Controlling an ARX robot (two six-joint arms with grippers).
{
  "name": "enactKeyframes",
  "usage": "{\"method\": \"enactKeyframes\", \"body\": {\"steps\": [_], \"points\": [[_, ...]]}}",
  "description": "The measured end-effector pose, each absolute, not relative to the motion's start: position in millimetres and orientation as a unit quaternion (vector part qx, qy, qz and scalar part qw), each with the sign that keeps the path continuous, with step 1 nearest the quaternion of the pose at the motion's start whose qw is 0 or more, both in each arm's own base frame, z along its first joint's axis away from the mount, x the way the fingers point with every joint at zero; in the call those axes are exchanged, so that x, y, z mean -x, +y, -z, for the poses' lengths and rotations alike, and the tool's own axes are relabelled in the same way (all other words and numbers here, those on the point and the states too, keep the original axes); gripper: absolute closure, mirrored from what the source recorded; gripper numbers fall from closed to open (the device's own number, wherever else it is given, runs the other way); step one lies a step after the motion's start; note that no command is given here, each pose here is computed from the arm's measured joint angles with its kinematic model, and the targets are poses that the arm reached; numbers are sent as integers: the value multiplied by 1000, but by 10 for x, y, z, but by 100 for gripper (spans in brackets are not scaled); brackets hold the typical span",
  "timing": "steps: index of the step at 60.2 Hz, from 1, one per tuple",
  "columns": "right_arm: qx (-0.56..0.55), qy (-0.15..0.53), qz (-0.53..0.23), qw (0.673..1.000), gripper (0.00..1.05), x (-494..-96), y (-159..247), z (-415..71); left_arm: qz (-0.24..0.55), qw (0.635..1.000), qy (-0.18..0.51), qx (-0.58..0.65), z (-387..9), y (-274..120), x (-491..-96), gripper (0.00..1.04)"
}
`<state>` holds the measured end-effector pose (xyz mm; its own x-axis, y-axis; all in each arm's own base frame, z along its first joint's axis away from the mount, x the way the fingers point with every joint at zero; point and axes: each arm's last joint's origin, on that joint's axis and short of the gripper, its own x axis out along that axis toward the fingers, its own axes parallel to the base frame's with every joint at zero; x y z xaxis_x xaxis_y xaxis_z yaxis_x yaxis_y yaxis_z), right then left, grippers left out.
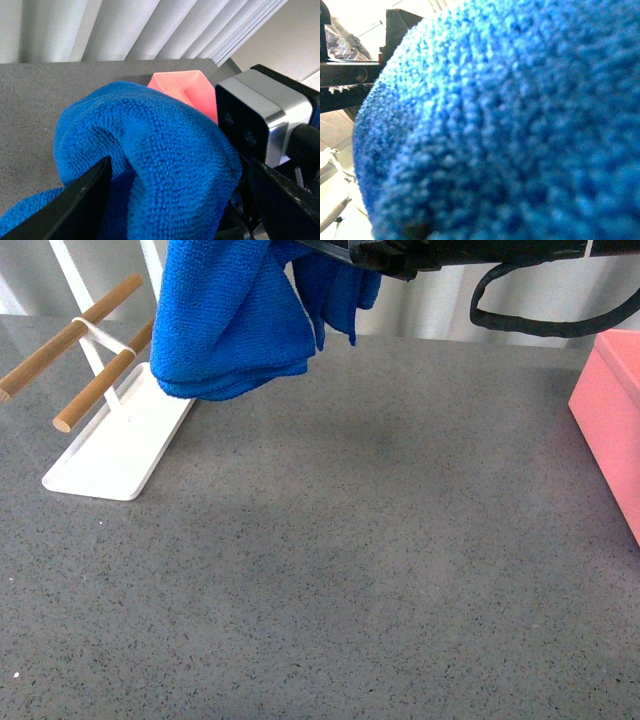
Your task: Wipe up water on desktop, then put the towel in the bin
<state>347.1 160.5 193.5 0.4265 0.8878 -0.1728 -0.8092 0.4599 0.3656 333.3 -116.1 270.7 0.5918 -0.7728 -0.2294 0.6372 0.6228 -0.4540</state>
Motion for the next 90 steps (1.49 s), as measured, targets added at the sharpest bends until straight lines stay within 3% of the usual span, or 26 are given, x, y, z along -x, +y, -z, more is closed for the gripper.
{"method": "enactKeyframes", "body": {"steps": [4,8,11,19,26,34,36,52,90], "points": [[-113,170,-506,838,99,-3465,1587,-1956,387,887,198,157,-2698,-1164,-3336,9],[-111,171,-505,839,99,-3461,1581,-1957,274,951,103,101,-2668,-1163,-3286,19],[-110,173,-503,840,99,-3459,1580,-1951,191,977,55,73,-2615,-1100,-3212,27],[-108,182,-501,839,99,-3443,1569,-1912,29,999,-3,32,-2479,-818,-2916,46],[-106,183,-494,844,99,-3449,1535,-1900,0,1000,-9,17,-2350,-588,-2674,65],[-103,188,-493,843,99,-3434,1535,-1878,4,1000,7,7,-2094,-394,-2340,98],[-102,189,-492,843,99,-3426,1527,-1874,5,1000,6,7,-2077,-375,-2298,101],[-89,197,-482,849,99,-3419,1441,-1869,1,1000,3,4,-1895,-180,-1898,101],[-70,201,-460,862,99,-3415,1391,-1886,1,1000,-2,4,-1672,-3,-1435,101]]}}
